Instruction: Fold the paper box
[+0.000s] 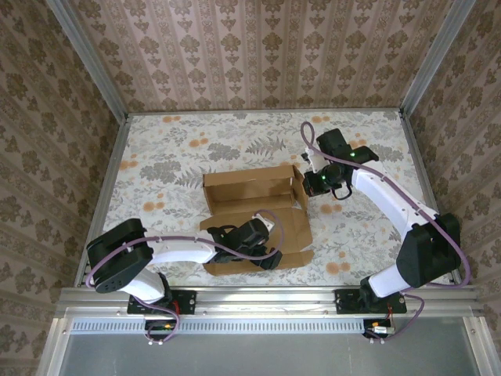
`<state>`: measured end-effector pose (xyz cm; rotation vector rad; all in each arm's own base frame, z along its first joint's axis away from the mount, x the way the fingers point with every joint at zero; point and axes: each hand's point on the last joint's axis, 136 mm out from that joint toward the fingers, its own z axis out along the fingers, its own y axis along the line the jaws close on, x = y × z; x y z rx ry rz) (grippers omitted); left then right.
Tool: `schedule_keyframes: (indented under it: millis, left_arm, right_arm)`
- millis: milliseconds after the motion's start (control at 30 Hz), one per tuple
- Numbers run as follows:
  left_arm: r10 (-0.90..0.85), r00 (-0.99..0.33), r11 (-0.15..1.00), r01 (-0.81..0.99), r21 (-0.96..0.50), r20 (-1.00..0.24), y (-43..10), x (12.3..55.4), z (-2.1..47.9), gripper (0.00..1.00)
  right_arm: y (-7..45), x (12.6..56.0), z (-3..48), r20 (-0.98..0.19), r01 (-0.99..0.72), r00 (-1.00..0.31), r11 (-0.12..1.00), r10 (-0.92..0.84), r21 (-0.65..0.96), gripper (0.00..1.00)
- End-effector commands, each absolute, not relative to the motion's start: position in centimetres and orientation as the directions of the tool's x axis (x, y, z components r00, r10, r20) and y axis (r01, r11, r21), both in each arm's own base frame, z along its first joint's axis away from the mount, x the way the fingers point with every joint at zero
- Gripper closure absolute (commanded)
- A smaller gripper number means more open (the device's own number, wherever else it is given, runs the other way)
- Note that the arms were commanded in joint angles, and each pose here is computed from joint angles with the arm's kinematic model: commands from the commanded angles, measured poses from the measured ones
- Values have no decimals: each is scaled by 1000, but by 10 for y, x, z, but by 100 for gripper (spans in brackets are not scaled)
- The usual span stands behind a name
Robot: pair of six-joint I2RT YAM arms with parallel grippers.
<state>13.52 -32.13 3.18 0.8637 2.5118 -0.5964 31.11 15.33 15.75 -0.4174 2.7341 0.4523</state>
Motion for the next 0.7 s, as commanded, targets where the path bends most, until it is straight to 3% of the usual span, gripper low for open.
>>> schedule_keyframes:
  millis: [0,233,667]
  left_arm:
    - [468,-745,737,626,-255,-475,-313,135,26,2]
    - [462,-753,744,616,-258,-468,-313,135,24,2]
    - [402,-791,768,565,-301,-461,-316,137,25,4]
  right_arm:
    - [149,302,157,-351,-326,-908,913,-230,246,100]
    - [167,301,175,-386,-347,-895,893,-223,288,100]
    - [200,298,160,-408,-344,-888,895,-212,283,100]
